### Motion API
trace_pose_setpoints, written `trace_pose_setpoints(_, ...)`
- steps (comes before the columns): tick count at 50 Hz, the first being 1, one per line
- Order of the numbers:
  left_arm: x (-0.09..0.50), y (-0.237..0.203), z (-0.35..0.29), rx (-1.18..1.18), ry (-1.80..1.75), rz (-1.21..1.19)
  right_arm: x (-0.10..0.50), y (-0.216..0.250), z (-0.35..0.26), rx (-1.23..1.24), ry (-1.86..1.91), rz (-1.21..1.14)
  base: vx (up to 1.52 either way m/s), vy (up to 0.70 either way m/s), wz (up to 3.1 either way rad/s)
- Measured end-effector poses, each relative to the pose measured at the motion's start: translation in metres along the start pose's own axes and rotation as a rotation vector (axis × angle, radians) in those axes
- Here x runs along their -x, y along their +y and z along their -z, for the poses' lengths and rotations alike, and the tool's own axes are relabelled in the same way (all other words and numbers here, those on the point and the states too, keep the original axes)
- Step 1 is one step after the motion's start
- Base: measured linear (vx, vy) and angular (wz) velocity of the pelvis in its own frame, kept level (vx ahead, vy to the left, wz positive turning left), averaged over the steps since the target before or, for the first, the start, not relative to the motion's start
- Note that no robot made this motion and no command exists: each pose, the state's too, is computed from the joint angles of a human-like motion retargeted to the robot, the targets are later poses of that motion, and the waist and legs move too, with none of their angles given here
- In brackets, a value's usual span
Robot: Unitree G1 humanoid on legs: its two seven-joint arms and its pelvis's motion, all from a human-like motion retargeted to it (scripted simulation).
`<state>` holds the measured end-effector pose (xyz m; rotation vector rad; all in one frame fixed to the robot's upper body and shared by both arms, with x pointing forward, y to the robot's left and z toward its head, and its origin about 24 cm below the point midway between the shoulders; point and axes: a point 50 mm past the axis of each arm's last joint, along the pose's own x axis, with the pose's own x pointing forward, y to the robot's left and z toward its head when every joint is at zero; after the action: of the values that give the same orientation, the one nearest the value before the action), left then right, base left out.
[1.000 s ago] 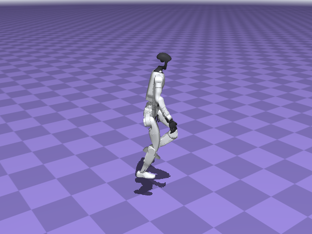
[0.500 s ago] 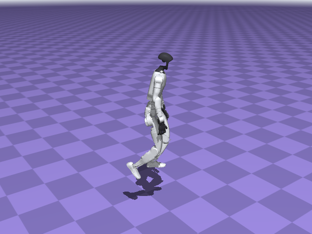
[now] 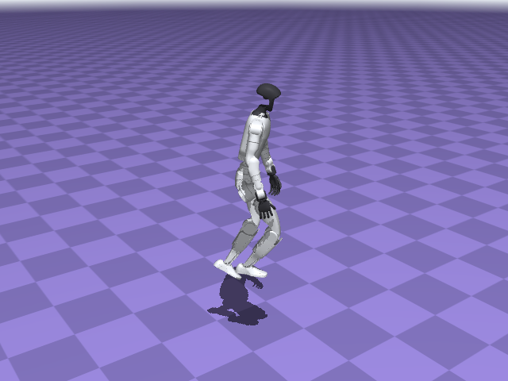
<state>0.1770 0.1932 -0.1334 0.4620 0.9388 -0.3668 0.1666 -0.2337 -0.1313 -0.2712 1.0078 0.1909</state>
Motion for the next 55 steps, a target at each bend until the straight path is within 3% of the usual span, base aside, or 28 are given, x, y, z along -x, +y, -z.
trace_pose_setpoints(15,0.028,-0.018,0.089,0.176,0.234,-0.057,0.0,-0.001,-0.044,0.276,-0.134,-0.018,0.3,0.08,-0.2)
trace_pose_setpoints(21,0.031,-0.03,0.098,0.152,0.268,-0.021,-0.003,0.021,-0.02,0.231,-0.073,-0.066,0.43,0.07,0.1)
trace_pose_setpoints(27,0.022,-0.029,0.075,0.114,0.185,-0.015,-0.002,0.035,0.019,0.15,0.064,-0.098,0.38,0.01,0.35)
trace_pose_setpoints(35,0.011,0.027,-0.001,0.017,-0.077,-0.168,0.0,0.015,0.014,-0.001,0.037,-0.023,0.36,0.02,0.47)
trace_pose_setpoints(41,0.013,0.041,-0.04,0.011,-0.228,-0.209,0.001,0.004,0.009,-0.101,-0.003,0.042,0.43,-0.07,0.46)
trace_pose_setpoints(45,0.009,0.03,-0.036,-0.012,-0.201,-0.139,0.001,-0.001,0.007,-0.142,-0.002,0.059,0.47,-0.1,0.23)
trace_pose_setpoints(55,0.011,-0.037,0.044,0.098,0.109,0.126,0.004,-0.012,0.019,-0.117,0.068,0.061,0.38,-0.04,-0.23)
